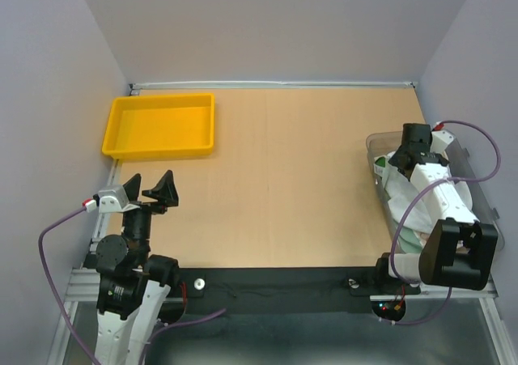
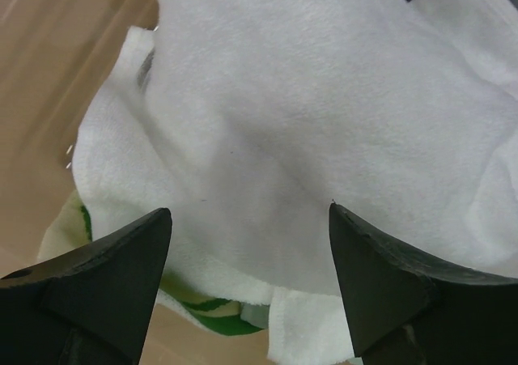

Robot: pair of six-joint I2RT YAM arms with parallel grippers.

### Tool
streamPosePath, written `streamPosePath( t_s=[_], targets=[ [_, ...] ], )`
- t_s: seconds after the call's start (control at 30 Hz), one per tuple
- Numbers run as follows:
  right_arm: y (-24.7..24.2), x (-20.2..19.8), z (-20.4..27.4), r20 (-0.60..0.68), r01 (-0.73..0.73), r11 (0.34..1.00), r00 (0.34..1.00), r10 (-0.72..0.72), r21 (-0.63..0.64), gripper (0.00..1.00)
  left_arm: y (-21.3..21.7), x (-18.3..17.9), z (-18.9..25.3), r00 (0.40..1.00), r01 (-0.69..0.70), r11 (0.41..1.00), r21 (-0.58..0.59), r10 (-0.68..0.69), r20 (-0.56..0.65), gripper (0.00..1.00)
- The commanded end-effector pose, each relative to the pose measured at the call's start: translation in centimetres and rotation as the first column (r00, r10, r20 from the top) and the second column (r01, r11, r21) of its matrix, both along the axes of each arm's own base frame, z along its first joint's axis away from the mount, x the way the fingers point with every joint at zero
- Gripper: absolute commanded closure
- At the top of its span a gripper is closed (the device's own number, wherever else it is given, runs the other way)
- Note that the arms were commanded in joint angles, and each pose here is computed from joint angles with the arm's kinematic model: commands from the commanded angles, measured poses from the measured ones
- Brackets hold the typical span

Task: Fold and stack the towels
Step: Grab crumpled towel

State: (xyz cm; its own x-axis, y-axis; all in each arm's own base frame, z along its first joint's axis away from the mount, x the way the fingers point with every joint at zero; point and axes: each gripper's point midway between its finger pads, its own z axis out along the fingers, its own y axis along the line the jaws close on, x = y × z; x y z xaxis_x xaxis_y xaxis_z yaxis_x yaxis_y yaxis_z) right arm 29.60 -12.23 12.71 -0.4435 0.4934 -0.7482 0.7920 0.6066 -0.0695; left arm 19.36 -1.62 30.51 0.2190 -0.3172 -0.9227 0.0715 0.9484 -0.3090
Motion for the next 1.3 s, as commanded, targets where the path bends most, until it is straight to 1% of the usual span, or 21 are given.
streamPosePath(
  t_s=[0.0,0.07,0.13,0.43,0.53,0.6,0.67,0.7,0.77,0.8,0.83,0.9,0.93,1.0,1.03,1.1,1.13,1.17,1.2,1.23,1.27],
  targets=[
    [1.2,2.3,1.5,0.112,-0.103,0.994,0.989,0.098,0.033,0.20,1.0,-4.9,4.5,0.970,0.015,0.999,-0.050,-0.003,0.243,0.02],
    [1.4,2.3,1.2,0.106,-0.122,0.992,0.987,0.118,0.037,0.26,1.0,-4.9,4.5,0.970,0.015,0.999,-0.050,-0.003,0.243,0.02],
    [2.0,2.5,0.7,0.094,-0.164,0.985,0.983,0.159,0.052,0.29,1.0,-4.9,4.6,0.969,0.019,0.999,-0.051,-0.006,0.246,0.02],
    [2.8,2.8,-2.1,0.037,-0.238,0.967,0.971,0.236,0.088,0.32,0.9,-4.9,4.5,0.970,0.023,0.999,-0.045,-0.011,0.244,0.03],
    [2.5,2.8,-2.7,0.018,-0.234,0.970,0.972,0.233,0.071,0.42,0.8,-4.9,4.5,0.970,0.024,0.999,-0.044,-0.013,0.242,0.03],
    [2.5,2.8,-3.0,0.015,-0.243,0.968,0.970,0.242,0.067,0.45,0.8,-4.9,4.5,0.970,0.024,0.999,-0.042,-0.014,0.241,0.03],
    [2.4,2.7,-3.3,0.012,-0.243,0.968,0.970,0.243,0.064,0.57,0.8,-4.9,4.5,0.970,0.023,0.999,-0.041,-0.012,0.241,0.04],
    [2.4,2.7,-3.1,0.014,-0.246,0.967,0.969,0.246,0.060,0.71,0.8,-4.9,4.4,0.971,0.024,0.999,-0.041,-0.014,0.240,0.04],
    [2.2,3.1,-2.2,0.032,-0.246,0.968,0.969,0.245,0.042,0.86,0.8,-4.9,4.5,0.971,0.024,0.999,-0.040,-0.013,0.240,0.04],
    [2.1,3.3,-1.4,0.047,-0.250,0.968,0.968,0.248,0.029,0.91,0.8,-4.9,4.5,0.971,0.025,0.999,-0.039,-0.015,0.240,0.04],
    [2.0,3.6,0.2,0.084,-0.252,0.968,0.964,0.251,0.004,0.99,0.8,-4.9,4.5,0.971,0.025,0.999,-0.039,-0.015,0.240,0.04],
    [1.8,4.3,2.9,0.132,-0.268,0.963,0.954,0.270,-0.034,1.00,0.8,-4.9,4.5,0.971,0.026,0.999,-0.038,-0.016,0.240,0.04],
    [1.6,5.3,6.0,0.187,-0.278,0.958,0.940,0.287,-0.073,1.00,0.7,-4.9,4.5,0.970,0.028,0.999,-0.038,-0.018,0.241,0.04],
    [1.5,6.0,10.2,0.254,-0.286,0.950,0.917,0.309,-0.124,0.99,0.7,-4.9,4.5,0.970,0.029,0.999,-0.040,-0.018,0.243,0.05],
    [1.6,6.9,13.9,0.312,-0.302,0.939,0.887,0.341,-0.167,1.00,0.8,-4.8,4.5,0.970,0.026,0.999,-0.038,-0.016,0.241,0.05],
    [1.9,7.9,18.0,0.374,-0.319,0.925,0.848,0.377,-0.208,1.00,0.8,-4.8,4.4,0.971,0.026,0.999,-0.038,-0.016,0.240,0.05],
    [2.5,8.5,19.7,0.399,-0.350,0.910,0.819,0.413,-0.223,1.00,0.8,-4.9,4.5,0.970,0.027,0.999,-0.039,-0.016,0.243,0.05],
    [2.7,9.1,24.0,0.464,-0.349,0.899,0.771,0.436,-0.264,0.99,0.8,-4.8,4.5,0.970,0.026,0.999,-0.039,-0.016,0.241,0.05],
    [3.0,9.5,25.9,0.492,-0.359,0.890,0.742,0.455,-0.282,1.00,0.8,-4.8,4.4,0.971,0.026,0.999,-0.038,-0.016,0.240,0.05],
    [4.0,9.8,30.4,0.550,-0.381,0.865,0.667,0.502,-0.328,1.00,0.8,-4.8,4.4,0.971,0.026,0.999,-0.040,-0.015,0.240,0.05],
    [4.5,10.0,32.3,0.571,-0.398,0.848,0.627,0.530,-0.350,1.00,0.8,-4.7,4.4,0.971,0.026,0.999,-0.040,-0.015,0.238,0.05]
  ],
)
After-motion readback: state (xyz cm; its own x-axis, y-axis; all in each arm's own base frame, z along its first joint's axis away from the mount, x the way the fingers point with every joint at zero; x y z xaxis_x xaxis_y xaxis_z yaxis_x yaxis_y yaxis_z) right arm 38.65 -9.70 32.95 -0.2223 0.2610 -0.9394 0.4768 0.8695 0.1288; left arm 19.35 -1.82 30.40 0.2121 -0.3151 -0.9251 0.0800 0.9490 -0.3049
